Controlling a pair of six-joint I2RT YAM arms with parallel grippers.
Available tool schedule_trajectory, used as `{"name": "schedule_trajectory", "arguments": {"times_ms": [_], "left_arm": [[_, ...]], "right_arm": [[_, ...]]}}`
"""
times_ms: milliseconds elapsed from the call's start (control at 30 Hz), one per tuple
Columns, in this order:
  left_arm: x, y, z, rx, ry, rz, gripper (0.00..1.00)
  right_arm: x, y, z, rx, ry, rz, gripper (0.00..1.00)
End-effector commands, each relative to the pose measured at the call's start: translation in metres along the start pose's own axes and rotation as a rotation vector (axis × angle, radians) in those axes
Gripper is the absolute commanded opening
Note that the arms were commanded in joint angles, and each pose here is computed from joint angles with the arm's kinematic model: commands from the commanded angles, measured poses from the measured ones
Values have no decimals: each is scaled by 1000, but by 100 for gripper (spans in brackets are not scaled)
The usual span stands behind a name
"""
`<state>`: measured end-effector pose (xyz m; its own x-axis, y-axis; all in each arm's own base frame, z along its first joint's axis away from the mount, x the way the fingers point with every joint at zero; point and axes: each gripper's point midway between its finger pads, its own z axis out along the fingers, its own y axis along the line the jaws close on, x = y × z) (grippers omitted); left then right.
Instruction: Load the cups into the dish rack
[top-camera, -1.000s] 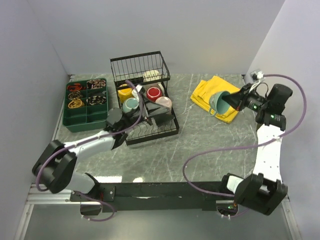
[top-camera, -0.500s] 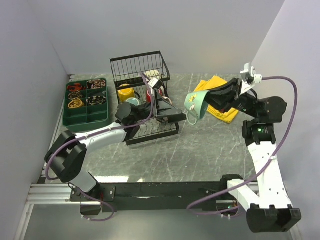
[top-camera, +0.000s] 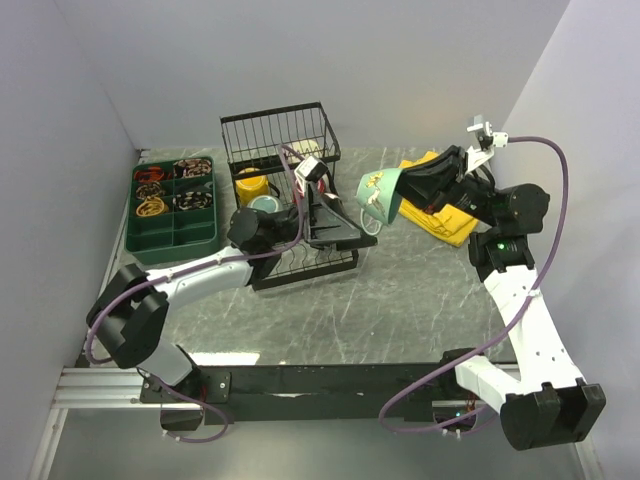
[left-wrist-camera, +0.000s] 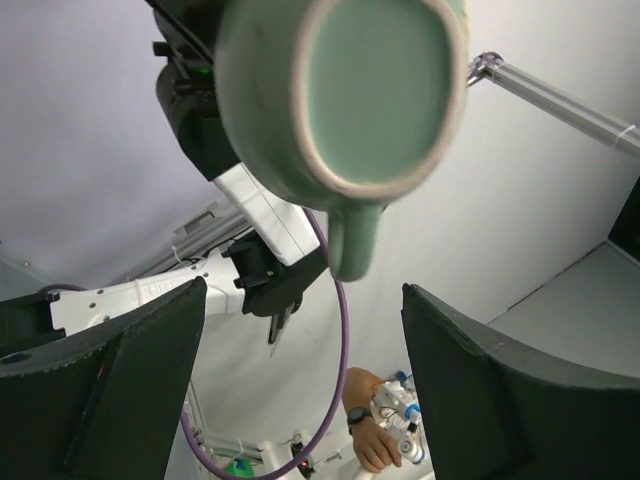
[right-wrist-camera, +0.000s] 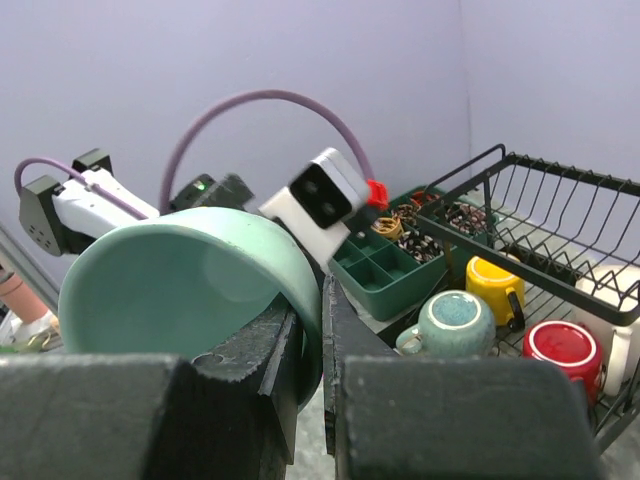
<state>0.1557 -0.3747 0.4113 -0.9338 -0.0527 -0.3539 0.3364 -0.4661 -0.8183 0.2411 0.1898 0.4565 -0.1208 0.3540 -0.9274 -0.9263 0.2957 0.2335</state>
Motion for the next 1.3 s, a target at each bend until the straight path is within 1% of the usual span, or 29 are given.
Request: {"name": "schedule_trajectory", "arguments": {"times_ms": [0, 133, 267, 500, 567, 600, 633, 867, 967, 1033, 1100, 1167, 1267], "left_arm": [[15, -38, -4, 91, 42, 114, 84], [17, -47, -1, 107, 49, 126, 84], [16, -43, 5, 84, 56, 116, 84], [20, -39, 12, 95, 80, 80, 68], [21, -39, 13, 93, 85, 85, 65], [20, -39, 13, 92, 85, 85, 61], [20, -38, 13, 87, 89, 83, 59], [19, -36, 16, 66, 100, 101, 55], [20, -37, 17, 77, 107, 101, 48], [19, -35, 17, 77, 109, 98, 42], [19, -34, 17, 76, 117, 95, 39], [19, -32, 17, 72, 121, 92, 39], [20, -31, 18, 72, 130, 92, 34]], "right_arm": [[-18, 11, 2, -12, -52, -69, 0], [0, 9, 0, -14, -27, -45, 0], [17, 13, 2, -40, -8, -18, 0], [25, 13, 4, -61, 21, -49, 0], [29, 13, 4, -59, 30, -47, 0], [30, 13, 3, -62, 34, -46, 0], [32, 13, 3, -65, 38, -45, 0], [36, 23, 0, -101, 44, -44, 0], [36, 23, 0, -100, 44, -41, 0], [37, 22, 0, -99, 46, -37, 0], [38, 22, 1, -101, 48, -34, 0], [39, 23, 0, -105, 51, -34, 0], [44, 24, 0, -114, 69, -34, 0]]}}
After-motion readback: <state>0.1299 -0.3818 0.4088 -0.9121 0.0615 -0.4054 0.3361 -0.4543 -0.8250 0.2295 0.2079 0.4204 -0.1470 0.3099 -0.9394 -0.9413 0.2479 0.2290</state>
